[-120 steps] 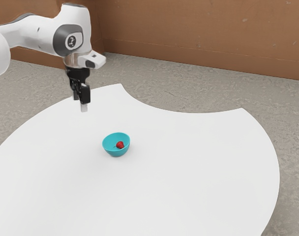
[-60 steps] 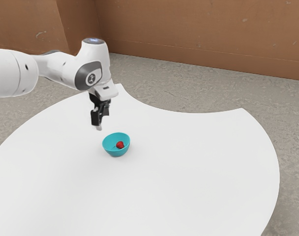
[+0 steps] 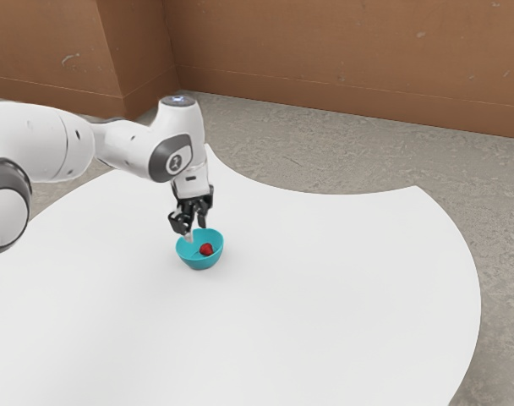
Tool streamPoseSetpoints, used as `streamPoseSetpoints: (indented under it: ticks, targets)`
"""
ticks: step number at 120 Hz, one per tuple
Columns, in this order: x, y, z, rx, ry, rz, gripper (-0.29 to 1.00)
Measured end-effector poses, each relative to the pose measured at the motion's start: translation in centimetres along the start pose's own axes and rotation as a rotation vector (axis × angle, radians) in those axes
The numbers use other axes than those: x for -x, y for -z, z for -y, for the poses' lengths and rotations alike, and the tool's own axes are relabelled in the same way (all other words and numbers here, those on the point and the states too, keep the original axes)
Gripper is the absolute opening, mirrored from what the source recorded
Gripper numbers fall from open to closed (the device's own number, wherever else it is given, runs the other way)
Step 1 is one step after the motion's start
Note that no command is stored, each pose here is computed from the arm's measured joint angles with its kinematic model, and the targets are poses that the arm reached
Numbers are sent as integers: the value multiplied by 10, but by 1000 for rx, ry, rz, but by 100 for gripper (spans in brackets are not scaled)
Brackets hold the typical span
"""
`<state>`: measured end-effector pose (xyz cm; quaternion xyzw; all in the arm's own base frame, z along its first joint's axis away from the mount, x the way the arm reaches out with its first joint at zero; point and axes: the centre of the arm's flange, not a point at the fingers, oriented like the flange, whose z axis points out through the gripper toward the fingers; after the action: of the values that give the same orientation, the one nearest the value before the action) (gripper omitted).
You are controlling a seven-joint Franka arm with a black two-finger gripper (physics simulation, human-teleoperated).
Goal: Take strawberry from the bowl
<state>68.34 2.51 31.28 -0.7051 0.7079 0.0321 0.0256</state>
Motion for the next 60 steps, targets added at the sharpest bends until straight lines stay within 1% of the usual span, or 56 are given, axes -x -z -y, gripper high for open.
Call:
streamPoseSetpoints:
  ticks: [20,41,60]
  targets:
    - [-4,-14,7,-7,-65,-6,33]
    - [-6,-25,8,-6,-116,-13,25]
    - [-2,-33,9,-4,-144,-15,22]
